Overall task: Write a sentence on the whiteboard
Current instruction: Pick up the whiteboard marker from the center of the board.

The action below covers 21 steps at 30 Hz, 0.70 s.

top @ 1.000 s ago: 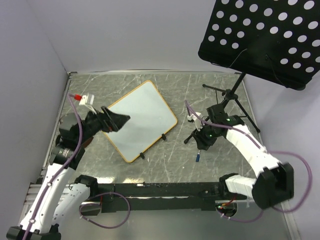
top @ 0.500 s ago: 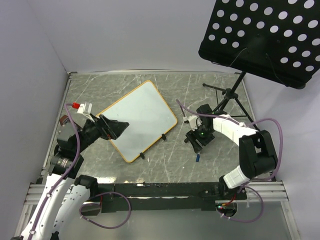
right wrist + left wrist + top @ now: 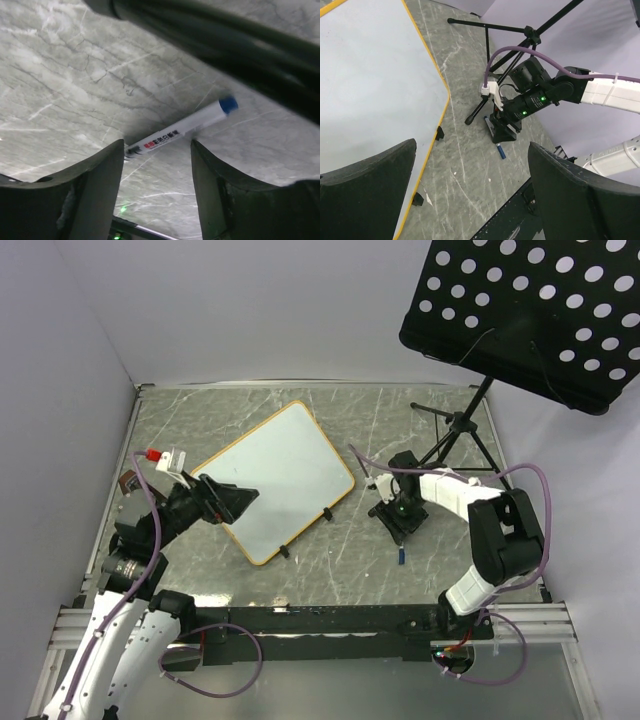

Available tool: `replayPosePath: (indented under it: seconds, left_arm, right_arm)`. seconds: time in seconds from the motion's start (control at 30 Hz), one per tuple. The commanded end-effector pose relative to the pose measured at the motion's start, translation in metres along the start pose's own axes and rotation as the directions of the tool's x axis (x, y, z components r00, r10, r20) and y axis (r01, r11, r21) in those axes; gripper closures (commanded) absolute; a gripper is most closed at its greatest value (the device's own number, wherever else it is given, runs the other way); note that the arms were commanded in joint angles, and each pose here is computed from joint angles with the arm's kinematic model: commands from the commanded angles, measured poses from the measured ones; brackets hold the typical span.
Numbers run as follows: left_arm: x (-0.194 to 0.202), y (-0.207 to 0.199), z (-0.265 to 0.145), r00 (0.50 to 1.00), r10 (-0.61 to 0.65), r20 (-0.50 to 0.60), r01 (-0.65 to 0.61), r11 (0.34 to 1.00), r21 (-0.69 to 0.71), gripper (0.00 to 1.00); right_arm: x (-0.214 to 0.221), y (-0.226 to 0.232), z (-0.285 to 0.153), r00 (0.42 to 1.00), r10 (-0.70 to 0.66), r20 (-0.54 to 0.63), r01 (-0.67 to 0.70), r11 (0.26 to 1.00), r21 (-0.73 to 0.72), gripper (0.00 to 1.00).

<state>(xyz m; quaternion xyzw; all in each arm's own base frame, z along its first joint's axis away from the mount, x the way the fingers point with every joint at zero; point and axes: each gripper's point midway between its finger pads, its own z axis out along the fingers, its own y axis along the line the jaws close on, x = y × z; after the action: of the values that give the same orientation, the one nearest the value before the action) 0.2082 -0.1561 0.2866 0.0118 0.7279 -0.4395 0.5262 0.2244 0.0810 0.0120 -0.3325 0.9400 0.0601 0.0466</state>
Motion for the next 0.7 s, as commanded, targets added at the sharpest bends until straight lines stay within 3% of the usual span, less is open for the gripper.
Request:
replayPosePath:
  seconds: [0.0,0.07,0.23,0.37,0.53,0.67]
  left_arm:
    - [-0.003,-0.007,0.001,1.0,0.012,0.009,-0.013,0.999,0.038,0.03]
    - [-0.004,-0.009,0.001,1.0,0.014,0.01,-0.015,0.999,0.043,0.03]
    - [0.0,-0.022,-0.002,0.999,0.032,-0.009,-0.031,0.992,0.123,0.03]
    - [0.006,-0.033,-0.004,0.999,0.03,-0.031,-0.024,0.98,0.199,0.03]
    - [0.014,-0.047,-0.005,0.998,0.031,-0.055,-0.012,0.95,0.312,0.03]
    - [0.018,-0.052,-0.005,0.998,0.014,-0.057,0.007,0.933,0.359,0.03]
  right_arm:
    - [0.018,0.02,0.007,0.995,-0.09,-0.038,0.088,0.994,-0.068,0.44]
    - [0.02,0.029,0.007,0.993,-0.11,-0.04,0.105,0.987,-0.119,0.48]
    - [0.026,0.037,0.01,0.988,-0.142,-0.06,0.13,0.976,-0.177,0.71]
    - [0.03,0.036,0.014,0.985,-0.159,-0.067,0.145,0.973,-0.179,0.99]
    - [0.017,0.047,-0.01,0.977,-0.208,0.041,0.212,0.953,-0.214,1.0]
    - [-0.011,0.064,-0.062,0.942,-0.24,0.236,0.293,0.929,-0.224,1.0]
